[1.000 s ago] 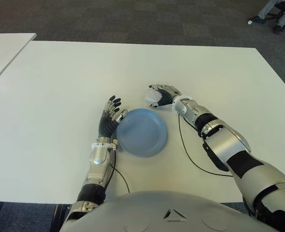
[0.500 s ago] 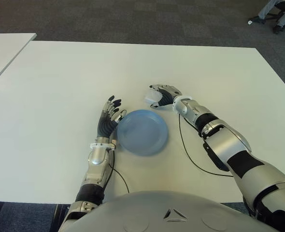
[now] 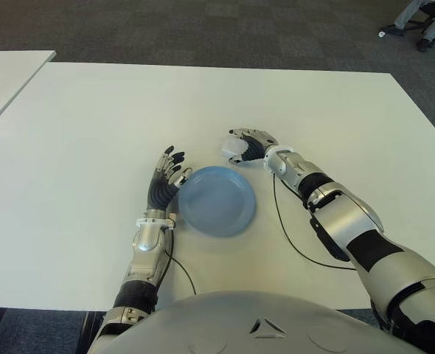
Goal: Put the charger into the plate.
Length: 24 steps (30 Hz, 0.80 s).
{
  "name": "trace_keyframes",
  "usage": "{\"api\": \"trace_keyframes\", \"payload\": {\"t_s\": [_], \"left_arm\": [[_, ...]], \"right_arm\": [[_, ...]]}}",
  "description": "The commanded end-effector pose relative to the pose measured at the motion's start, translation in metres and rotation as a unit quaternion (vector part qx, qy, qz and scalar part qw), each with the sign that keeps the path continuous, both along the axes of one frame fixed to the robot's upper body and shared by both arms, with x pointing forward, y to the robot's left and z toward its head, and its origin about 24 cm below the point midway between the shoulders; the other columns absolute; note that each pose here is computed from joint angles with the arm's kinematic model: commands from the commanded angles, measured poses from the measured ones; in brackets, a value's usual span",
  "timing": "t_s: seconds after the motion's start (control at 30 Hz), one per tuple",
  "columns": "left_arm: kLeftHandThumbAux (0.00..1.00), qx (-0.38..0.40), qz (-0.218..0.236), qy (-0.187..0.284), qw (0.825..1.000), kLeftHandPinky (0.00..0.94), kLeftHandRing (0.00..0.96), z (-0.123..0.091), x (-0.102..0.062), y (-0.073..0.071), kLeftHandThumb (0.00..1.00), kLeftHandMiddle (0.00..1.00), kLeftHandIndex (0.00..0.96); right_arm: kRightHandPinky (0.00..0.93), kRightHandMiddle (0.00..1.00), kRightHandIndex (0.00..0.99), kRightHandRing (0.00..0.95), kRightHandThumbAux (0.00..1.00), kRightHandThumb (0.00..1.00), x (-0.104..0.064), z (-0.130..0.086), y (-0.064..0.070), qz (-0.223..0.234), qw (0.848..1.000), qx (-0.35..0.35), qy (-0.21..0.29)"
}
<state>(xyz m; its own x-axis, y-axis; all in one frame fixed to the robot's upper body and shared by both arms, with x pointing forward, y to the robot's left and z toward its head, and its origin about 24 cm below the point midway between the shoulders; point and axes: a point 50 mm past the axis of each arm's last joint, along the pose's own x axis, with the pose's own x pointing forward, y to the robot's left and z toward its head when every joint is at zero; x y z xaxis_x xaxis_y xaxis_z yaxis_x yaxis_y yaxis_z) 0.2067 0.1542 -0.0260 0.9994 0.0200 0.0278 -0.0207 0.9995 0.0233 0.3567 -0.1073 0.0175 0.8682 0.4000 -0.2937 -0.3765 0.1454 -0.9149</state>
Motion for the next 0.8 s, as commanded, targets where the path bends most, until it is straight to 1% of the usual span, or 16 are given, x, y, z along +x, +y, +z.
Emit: {"api": "trace_keyframes", "payload": {"t_s": [0.03,0.17,0.3,0.37,0.4,0.43,0.5,0.57,0.6,0.63,0.67,0.7,0.8], "left_arm": [[0.598,0.004,0.007,0.043,0.999,0.189,0.202,-0.0149,-0.0122,0.0051,0.000,0.220,0.071],[0.596,0.005,0.006,0.040,0.999,0.192,0.207,-0.0145,-0.0125,0.0052,0.000,0.224,0.075],[0.593,0.005,0.006,0.038,0.999,0.175,0.209,-0.0142,-0.0126,0.0051,0.000,0.228,0.077],[0.596,0.005,0.006,0.038,0.999,0.181,0.209,-0.0142,-0.0126,0.0052,0.000,0.228,0.077],[0.598,0.005,0.006,0.038,0.999,0.185,0.210,-0.0142,-0.0126,0.0052,0.000,0.229,0.078],[0.599,0.005,0.007,0.038,0.999,0.186,0.210,-0.0143,-0.0126,0.0052,0.000,0.229,0.078],[0.601,0.005,0.008,0.037,0.999,0.187,0.211,-0.0144,-0.0127,0.0052,0.000,0.230,0.078],[0.602,0.005,0.008,0.037,0.999,0.190,0.212,-0.0145,-0.0127,0.0052,0.000,0.231,0.078],[0.602,0.005,0.008,0.037,0.999,0.189,0.212,-0.0146,-0.0128,0.0052,0.000,0.231,0.077],[0.601,0.005,0.008,0.037,0.999,0.188,0.213,-0.0147,-0.0128,0.0052,0.000,0.231,0.077],[0.600,0.004,0.008,0.036,0.999,0.186,0.213,-0.0147,-0.0128,0.0052,0.000,0.231,0.076],[0.600,0.004,0.008,0.035,0.999,0.185,0.212,-0.0146,-0.0128,0.0053,0.000,0.231,0.075],[0.596,0.004,0.007,0.032,0.999,0.182,0.211,-0.0146,-0.0122,0.0054,0.000,0.228,0.066]], "right_arm": [[0.259,0.142,0.033,0.192,0.536,0.406,-0.0054,-0.0131,-0.0149,-0.034,0.999,-0.020,0.025],[0.250,0.135,0.030,0.182,0.527,0.407,-0.0054,-0.0135,-0.0153,-0.038,0.999,-0.018,0.026],[0.282,0.152,0.038,0.203,0.517,0.403,-0.0052,-0.0137,-0.0157,-0.043,0.999,-0.019,0.028],[0.323,0.185,0.077,0.236,0.519,0.407,-0.0051,-0.0139,-0.0158,-0.045,0.998,-0.020,0.028],[0.352,0.210,0.111,0.259,0.522,0.413,-0.0051,-0.0140,-0.0158,-0.046,0.998,-0.021,0.027],[0.363,0.219,0.123,0.267,0.522,0.416,-0.0050,-0.0141,-0.0158,-0.048,0.998,-0.023,0.026],[0.411,0.279,0.212,0.319,0.528,0.446,-0.0048,-0.0144,-0.0156,-0.052,0.998,-0.027,0.022],[0.440,0.338,0.281,0.365,0.532,0.488,-0.0048,-0.0151,-0.0149,-0.059,0.998,-0.031,0.019],[0.466,0.408,0.330,0.416,0.534,0.526,-0.0048,-0.0154,-0.0145,-0.062,0.997,-0.033,0.018],[0.475,0.433,0.348,0.435,0.535,0.540,-0.0046,-0.0156,-0.0145,-0.067,0.997,-0.035,0.016],[0.502,0.480,0.376,0.481,0.596,0.601,-0.0045,-0.0157,-0.0145,-0.071,0.997,-0.037,0.014],[0.519,0.511,0.394,0.511,0.635,0.640,-0.0042,-0.0159,-0.0140,-0.077,0.996,-0.043,0.010],[0.571,0.509,0.393,0.599,0.665,0.775,-0.0036,-0.0159,-0.0116,-0.086,0.995,-0.060,-0.001]]}}
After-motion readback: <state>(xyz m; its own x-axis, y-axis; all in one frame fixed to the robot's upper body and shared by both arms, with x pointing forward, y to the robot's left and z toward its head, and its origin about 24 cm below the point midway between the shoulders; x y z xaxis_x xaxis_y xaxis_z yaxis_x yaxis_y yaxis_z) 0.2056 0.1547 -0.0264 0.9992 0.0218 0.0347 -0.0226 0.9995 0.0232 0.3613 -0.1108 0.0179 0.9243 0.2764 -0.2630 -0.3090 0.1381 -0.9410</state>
